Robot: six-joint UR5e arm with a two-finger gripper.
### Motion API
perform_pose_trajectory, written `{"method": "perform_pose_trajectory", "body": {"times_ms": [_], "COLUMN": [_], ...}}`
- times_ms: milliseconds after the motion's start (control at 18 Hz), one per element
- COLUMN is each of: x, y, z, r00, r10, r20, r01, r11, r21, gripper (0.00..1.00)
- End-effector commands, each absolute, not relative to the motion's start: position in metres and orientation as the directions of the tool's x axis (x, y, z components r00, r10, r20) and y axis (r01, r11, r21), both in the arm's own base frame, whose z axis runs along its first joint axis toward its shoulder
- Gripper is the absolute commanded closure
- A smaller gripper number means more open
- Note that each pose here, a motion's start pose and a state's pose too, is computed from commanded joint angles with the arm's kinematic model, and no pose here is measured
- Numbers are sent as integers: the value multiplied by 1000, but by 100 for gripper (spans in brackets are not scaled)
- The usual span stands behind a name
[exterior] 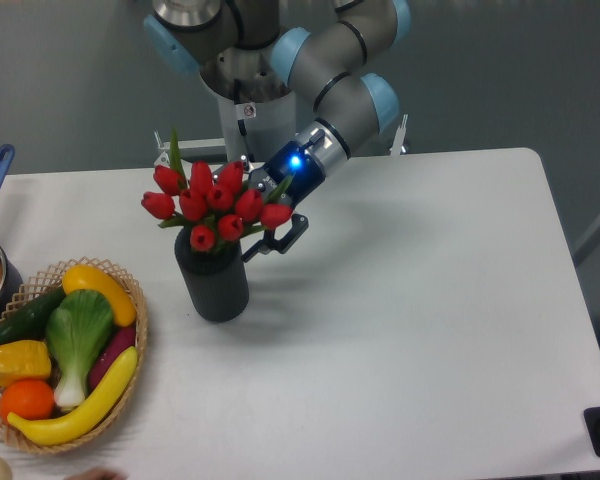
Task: Insert the flowers into the vase
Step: 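Withdraw the open gripper upward away from the tulips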
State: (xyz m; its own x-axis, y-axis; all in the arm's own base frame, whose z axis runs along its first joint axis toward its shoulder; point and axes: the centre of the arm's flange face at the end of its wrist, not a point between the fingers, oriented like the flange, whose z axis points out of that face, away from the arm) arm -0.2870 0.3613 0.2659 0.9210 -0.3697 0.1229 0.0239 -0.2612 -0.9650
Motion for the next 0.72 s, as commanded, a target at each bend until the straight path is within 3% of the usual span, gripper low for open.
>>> {"method": "perform_pose_trajectory", "body": {"times_ms": [500,722], "x": [-283,-282], "y": [333,293], "z": [280,302], "r00": [947,976], "r10": [-310,-219], "r20": [88,-6], "r01": [6,-88], "r11": [-256,-366], "r21": [-967,-926], "gripper": [0,0]}}
